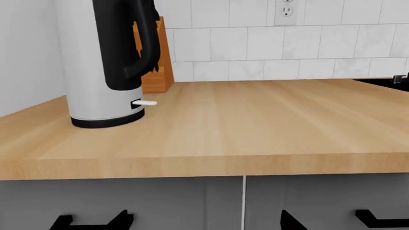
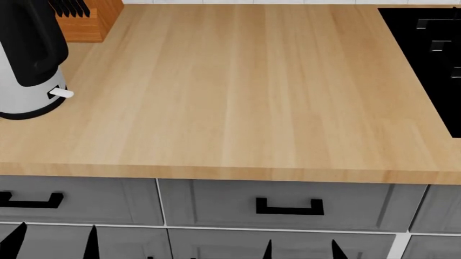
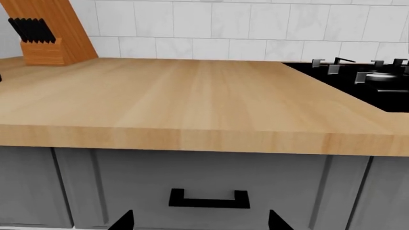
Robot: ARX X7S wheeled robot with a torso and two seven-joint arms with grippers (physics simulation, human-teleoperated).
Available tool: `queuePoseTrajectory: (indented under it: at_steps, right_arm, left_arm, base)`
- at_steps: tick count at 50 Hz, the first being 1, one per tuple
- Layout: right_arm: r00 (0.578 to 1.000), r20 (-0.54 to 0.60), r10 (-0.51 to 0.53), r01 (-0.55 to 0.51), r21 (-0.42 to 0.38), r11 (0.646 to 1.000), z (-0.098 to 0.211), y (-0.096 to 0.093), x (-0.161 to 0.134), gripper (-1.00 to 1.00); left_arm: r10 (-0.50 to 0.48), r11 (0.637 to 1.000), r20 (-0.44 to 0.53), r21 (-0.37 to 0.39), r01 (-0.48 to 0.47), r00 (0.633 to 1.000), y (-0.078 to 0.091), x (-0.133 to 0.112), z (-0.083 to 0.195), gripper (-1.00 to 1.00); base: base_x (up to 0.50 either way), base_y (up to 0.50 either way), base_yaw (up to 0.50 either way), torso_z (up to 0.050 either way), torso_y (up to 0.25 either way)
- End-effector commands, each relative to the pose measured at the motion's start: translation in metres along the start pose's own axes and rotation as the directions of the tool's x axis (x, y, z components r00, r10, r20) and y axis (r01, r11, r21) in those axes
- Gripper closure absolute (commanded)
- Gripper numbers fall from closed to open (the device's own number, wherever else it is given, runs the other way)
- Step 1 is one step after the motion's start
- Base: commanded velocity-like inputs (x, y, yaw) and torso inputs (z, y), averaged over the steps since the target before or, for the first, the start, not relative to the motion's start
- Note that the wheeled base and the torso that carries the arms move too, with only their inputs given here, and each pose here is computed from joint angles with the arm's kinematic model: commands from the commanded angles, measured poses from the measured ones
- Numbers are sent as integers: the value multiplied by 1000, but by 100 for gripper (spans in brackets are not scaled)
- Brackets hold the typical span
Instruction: Close the lid of the electric kettle.
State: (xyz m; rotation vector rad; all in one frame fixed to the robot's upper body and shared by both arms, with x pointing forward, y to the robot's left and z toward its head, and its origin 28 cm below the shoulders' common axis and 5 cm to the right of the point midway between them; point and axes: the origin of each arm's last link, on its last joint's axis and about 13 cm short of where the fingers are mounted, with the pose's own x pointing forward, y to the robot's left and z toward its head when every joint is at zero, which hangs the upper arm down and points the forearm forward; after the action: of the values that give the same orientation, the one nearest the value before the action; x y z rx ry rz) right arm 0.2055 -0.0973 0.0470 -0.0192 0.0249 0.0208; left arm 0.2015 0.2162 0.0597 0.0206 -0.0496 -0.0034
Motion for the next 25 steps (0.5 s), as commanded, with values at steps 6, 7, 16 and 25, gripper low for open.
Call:
queuePoseTrajectory:
  at_steps: [6,7,16,25]
  right_arm:
    - [1000,8,20,-20,-46,999,43,-11,-13,-100]
    - [1000,10,21,-21,-43,999,45,-12,-13,-100]
    - [999,33,36,-33,-72,997,68,-18,-20,-100]
    - [997,55,49,-44,-84,995,83,-23,-23,-100]
  left_arm:
    - [-31,999,29,40,30,999,10,-10,42,-100]
    - [-32,999,32,43,31,999,11,-11,45,-100]
    - [-43,995,72,98,36,996,15,-18,67,-100]
    - [-37,990,125,140,19,991,24,-24,89,-100]
  base:
    - [0,0,0,0,0]
    - [0,0,0,0,0]
    - [0,0,0,0,0]
    - [0,0,0,0,0]
